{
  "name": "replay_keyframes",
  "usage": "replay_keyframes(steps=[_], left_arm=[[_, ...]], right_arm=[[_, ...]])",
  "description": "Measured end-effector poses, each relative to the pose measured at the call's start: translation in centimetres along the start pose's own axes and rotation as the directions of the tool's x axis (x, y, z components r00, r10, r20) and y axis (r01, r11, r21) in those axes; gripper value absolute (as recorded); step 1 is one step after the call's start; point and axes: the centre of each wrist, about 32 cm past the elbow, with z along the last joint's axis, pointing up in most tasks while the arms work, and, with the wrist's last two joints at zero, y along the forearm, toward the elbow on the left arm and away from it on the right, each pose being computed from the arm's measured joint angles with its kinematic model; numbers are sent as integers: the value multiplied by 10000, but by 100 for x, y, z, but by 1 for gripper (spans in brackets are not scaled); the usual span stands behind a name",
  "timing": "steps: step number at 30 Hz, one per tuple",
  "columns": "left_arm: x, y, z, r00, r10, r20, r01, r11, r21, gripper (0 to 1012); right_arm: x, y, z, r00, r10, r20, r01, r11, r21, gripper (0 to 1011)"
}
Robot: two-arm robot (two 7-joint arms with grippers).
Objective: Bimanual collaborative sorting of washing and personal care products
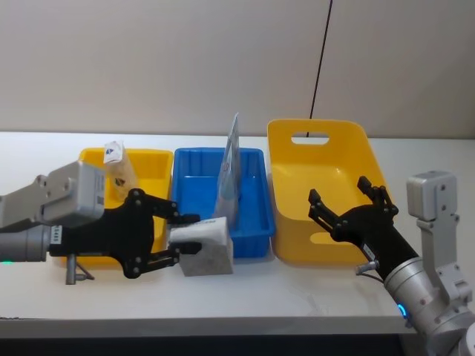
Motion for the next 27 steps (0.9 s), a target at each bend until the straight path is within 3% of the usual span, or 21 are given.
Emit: replay_keyframes(steps=[14,27], left_arm=[[-2,178,-100,9998,177,-79,-175,9995,282,313],[0,238,-126,9997,243,-77,-241,9991,345,313]], right_arm=[[0,0,0,10000,0,0,0,10000,0,1001],[58,-3,29,9987,506,10,-506,9986,118,1002]])
